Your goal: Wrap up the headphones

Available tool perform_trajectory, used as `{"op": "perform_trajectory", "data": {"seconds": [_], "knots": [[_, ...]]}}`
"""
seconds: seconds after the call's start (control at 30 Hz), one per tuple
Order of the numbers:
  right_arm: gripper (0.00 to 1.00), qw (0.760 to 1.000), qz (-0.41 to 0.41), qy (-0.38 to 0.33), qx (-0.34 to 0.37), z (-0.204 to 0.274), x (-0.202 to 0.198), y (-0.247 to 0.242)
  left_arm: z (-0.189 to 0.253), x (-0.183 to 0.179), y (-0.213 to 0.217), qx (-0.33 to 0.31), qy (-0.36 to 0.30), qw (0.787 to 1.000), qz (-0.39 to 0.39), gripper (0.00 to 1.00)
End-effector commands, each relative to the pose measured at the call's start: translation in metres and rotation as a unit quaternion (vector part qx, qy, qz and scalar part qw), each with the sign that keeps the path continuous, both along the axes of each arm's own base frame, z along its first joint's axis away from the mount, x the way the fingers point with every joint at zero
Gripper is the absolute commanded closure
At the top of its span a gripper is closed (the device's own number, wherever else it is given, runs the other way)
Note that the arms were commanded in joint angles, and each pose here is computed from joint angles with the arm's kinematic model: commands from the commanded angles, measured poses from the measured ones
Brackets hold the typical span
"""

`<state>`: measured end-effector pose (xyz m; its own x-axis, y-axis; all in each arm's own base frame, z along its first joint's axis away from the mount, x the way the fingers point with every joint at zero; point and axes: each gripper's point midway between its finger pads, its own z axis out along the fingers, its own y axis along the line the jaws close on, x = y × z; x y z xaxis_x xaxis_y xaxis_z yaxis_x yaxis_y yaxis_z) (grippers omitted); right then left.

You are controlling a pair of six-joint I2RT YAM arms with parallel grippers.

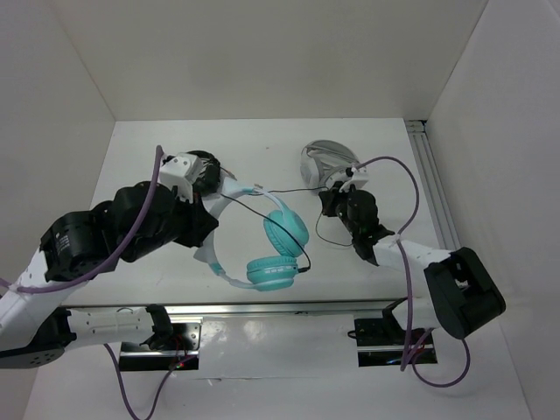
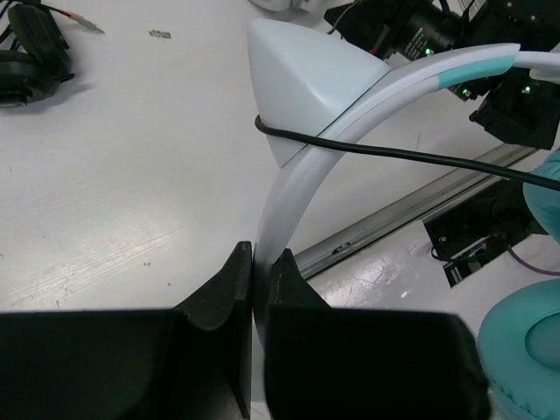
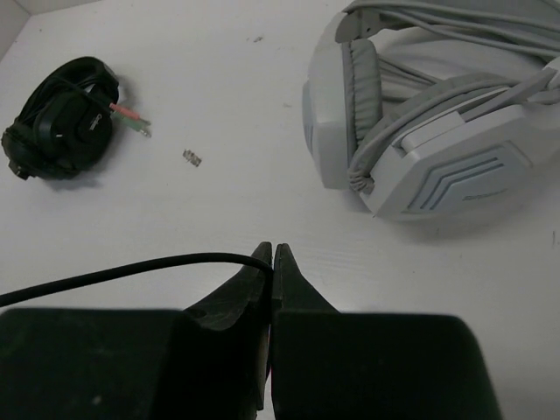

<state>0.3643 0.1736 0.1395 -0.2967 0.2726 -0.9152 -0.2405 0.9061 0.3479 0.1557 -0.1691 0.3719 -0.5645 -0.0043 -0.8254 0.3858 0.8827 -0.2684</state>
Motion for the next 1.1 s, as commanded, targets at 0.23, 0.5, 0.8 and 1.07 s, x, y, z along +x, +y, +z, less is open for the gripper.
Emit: {"op": "perform_trajectory", "data": {"seconds": [0.23,0.5,0.8,1.07], "knots": [[1.00,0.998,-0.056,-0.013,0.018,0.038,0.023,-0.051,-0.034,-0.010,-0.048,0.008,0.051,0.994,-0.095,1.00],[1.00,0.996,-0.057,-0.041,0.052,0.078,0.037,-0.065,-0.051,-0.024,-0.045,0.012,0.064,0.990,-0.128,1.00],[1.00,0.996,-0.050,-0.051,0.056,0.099,0.038,-0.065,-0.073,-0.026,-0.045,0.036,0.081,0.987,-0.133,1.00],[1.00,0.990,-0.101,-0.076,0.062,0.120,0.037,-0.098,-0.099,-0.022,-0.025,0.083,0.104,0.987,-0.088,1.00]]}}
